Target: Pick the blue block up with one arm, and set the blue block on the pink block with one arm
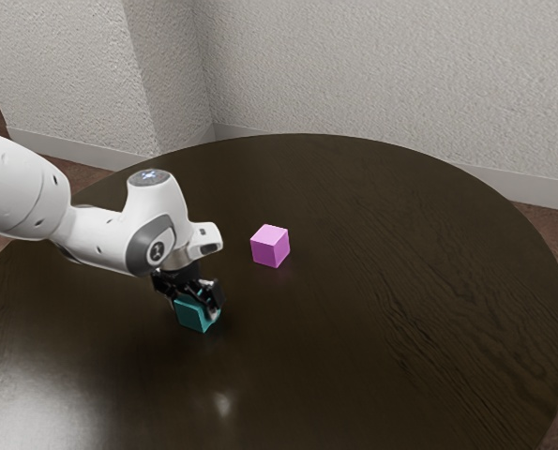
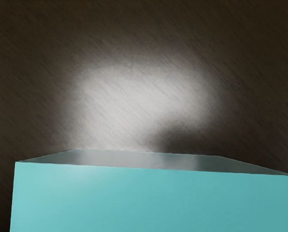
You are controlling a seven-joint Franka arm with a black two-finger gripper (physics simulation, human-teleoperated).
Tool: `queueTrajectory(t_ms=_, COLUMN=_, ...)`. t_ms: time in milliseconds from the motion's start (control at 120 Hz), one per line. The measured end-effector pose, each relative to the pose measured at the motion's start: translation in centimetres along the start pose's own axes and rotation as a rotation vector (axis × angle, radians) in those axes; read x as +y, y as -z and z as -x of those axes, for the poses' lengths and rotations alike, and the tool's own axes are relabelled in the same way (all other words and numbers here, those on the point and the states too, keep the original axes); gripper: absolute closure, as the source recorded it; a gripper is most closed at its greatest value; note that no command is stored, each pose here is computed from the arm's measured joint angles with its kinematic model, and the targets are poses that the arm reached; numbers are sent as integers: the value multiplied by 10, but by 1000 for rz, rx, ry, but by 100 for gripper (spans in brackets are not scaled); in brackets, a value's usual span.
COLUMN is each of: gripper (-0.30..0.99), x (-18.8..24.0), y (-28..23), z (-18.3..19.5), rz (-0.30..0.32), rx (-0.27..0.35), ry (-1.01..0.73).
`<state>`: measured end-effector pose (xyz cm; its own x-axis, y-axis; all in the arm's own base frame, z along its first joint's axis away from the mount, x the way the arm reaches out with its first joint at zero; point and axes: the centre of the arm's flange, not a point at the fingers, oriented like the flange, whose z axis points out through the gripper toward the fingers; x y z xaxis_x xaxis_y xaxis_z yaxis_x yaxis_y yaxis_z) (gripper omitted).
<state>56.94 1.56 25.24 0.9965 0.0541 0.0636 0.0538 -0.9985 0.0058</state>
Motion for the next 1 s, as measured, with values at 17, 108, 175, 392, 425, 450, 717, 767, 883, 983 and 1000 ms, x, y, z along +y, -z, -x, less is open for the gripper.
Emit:
queueTrajectory(t_ms=17, gripper=0, x=0, y=0, z=0, rz=1, rx=0, ry=-1)
queueTrajectory(t_ms=108, gripper=8, x=2, y=3, z=-2, rz=5, rx=7, ry=-7)
queueTrajectory(t_ms=175, gripper=21, x=3, y=5, z=-3, rz=7, rx=10, ry=-8)
queueTrajectory(t_ms=392, gripper=33, x=3, y=5, z=-3, rz=4, rx=12, ry=-6)
queueTrajectory(t_ms=425, gripper=34, x=3, y=8, z=-3, rz=4, rx=17, ry=-6)
queueTrajectory(t_ms=450, gripper=36, x=3, y=11, z=-4, rz=3, rx=21, ry=-6)
queueTrajectory(t_ms=717, gripper=37, x=54, y=90, z=-90, rz=-16, rx=191, ry=-111)
queueTrajectory(t_ms=767, gripper=37, x=58, y=99, z=-109, rz=-22, rx=210, ry=-117)
queueTrajectory(t_ms=883, gripper=38, x=62, y=105, z=-133, rz=-41, rx=213, ry=-129)
queueTrajectory(t_ms=983, gripper=38, x=65, y=98, z=-141, rz=-51, rx=195, ry=-136)
queueTrajectory(t_ms=1000, gripper=38, x=65, y=96, z=-141, rz=-51, rx=191, ry=-137)
